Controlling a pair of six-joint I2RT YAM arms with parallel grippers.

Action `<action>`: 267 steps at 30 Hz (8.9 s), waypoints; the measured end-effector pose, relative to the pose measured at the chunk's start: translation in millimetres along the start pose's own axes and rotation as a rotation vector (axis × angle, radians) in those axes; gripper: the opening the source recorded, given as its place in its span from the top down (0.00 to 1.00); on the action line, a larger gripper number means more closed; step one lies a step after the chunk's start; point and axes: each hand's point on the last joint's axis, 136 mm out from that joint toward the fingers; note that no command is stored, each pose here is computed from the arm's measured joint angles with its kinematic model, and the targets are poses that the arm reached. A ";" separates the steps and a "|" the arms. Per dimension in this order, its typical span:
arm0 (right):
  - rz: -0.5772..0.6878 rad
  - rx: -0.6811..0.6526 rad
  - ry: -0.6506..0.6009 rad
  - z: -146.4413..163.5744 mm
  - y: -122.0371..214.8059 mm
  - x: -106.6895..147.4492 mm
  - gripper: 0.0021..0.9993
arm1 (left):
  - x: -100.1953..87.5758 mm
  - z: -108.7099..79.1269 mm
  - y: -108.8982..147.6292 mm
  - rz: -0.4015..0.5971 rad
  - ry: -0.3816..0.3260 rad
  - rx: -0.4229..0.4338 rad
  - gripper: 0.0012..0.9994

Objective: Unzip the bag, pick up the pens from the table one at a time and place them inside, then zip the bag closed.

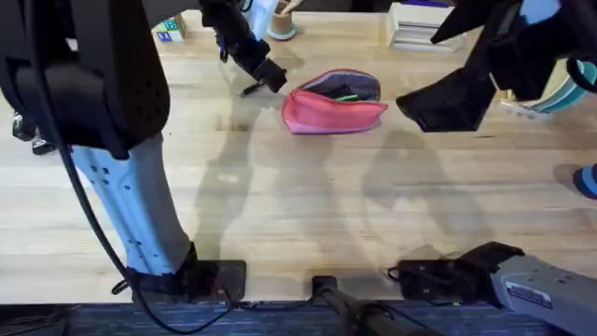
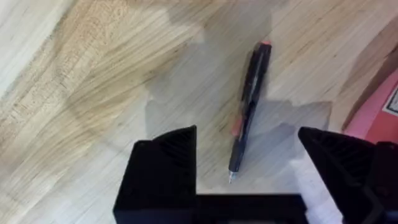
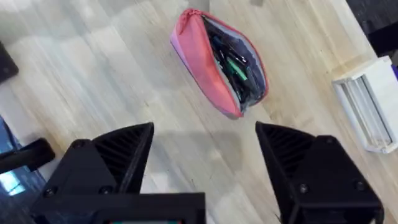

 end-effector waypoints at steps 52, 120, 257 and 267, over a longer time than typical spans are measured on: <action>0.000 0.000 0.000 0.0 0.0 0.0 0.00 | -2.8 -9.6 10.5 -0.020 0.013 0.064 0.96; 0.000 0.000 0.000 0.0 0.0 0.0 0.00 | -54.3 -209.8 51.5 -0.202 -0.355 0.396 0.96; -0.214 -0.248 -0.389 31.3 8.7 -45.9 0.00 | 125.5 -74.6 96.9 -0.524 -0.471 0.365 0.01; -0.205 -0.324 -0.490 31.1 -5.1 -52.9 0.00 | 128.6 -75.4 88.0 -0.509 -0.446 0.402 0.01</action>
Point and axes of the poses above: each hand's point on the last joint's axis, 136 mm out from that joint toward the fingers, its own y axis back along the fingers, its own z axis along the line the jaws close on, x = y × z, and after that the axes turned 12 degrees about y, right-handed
